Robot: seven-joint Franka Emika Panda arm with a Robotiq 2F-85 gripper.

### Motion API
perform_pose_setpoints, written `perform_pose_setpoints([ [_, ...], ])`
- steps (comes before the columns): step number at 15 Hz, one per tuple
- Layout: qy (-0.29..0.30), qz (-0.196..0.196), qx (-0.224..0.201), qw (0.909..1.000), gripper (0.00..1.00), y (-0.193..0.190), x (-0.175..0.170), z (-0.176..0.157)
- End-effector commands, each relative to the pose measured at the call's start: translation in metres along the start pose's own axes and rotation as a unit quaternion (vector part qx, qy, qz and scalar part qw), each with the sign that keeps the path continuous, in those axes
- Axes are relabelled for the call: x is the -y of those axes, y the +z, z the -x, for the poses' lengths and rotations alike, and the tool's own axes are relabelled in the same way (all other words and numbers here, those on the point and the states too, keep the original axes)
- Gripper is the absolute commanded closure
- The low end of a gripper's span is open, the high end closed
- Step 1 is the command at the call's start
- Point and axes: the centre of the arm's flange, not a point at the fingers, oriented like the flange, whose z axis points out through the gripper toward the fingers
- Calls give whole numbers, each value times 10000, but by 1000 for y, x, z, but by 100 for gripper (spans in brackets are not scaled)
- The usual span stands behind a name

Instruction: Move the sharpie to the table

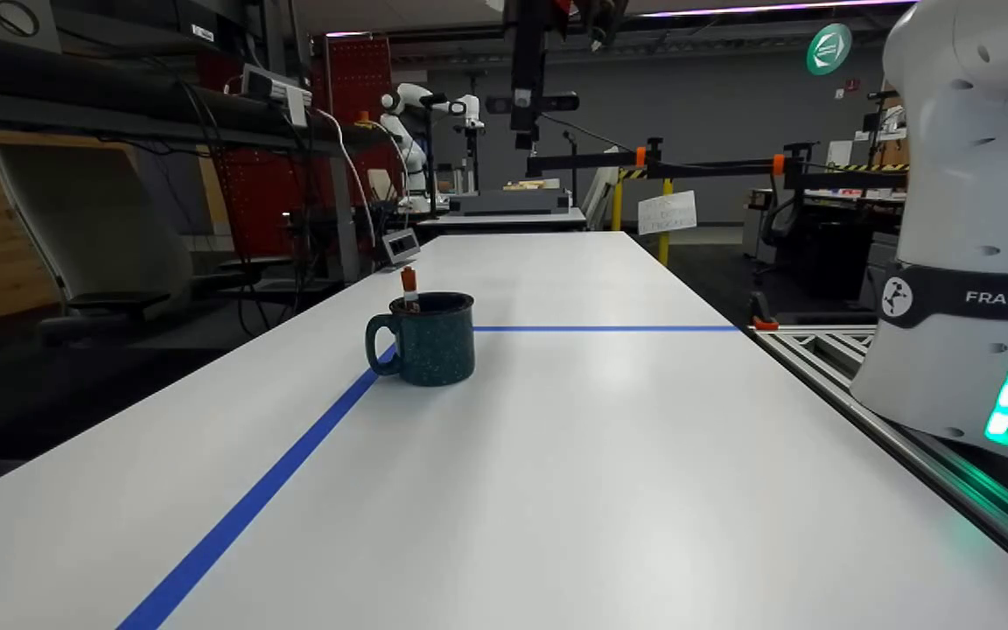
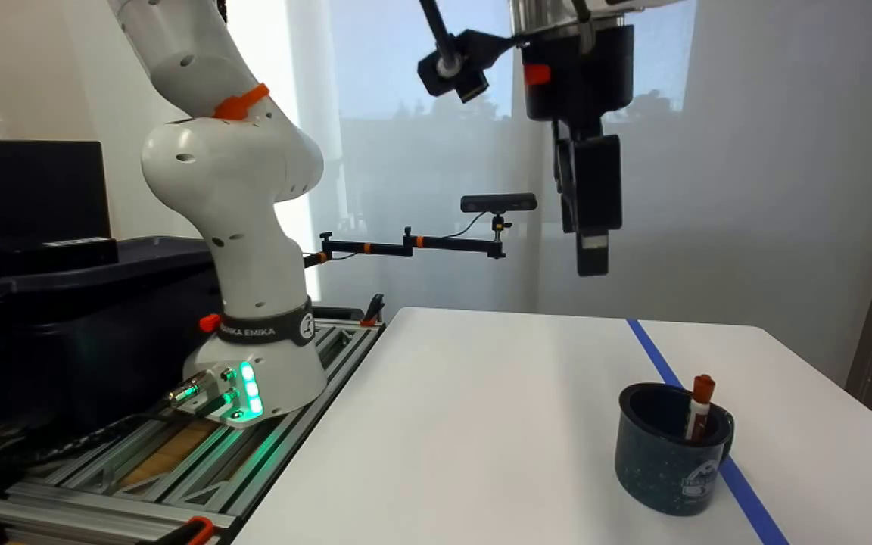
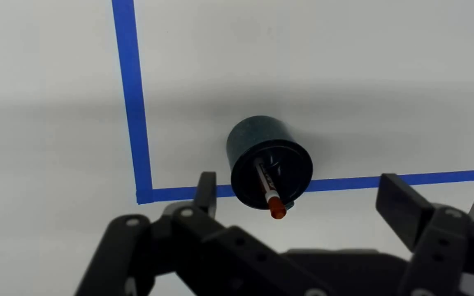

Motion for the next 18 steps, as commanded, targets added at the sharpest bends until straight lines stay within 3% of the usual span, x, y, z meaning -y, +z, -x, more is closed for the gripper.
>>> perform_pose_setpoints([
  [1, 43, 32, -46, 10000, 0, 23, 1, -26],
  [9, 60, 321, 76, 9994, 0, 72, 5, -67],
  [18, -11, 451, 110, 9989, 0, 102, 19, -106],
])
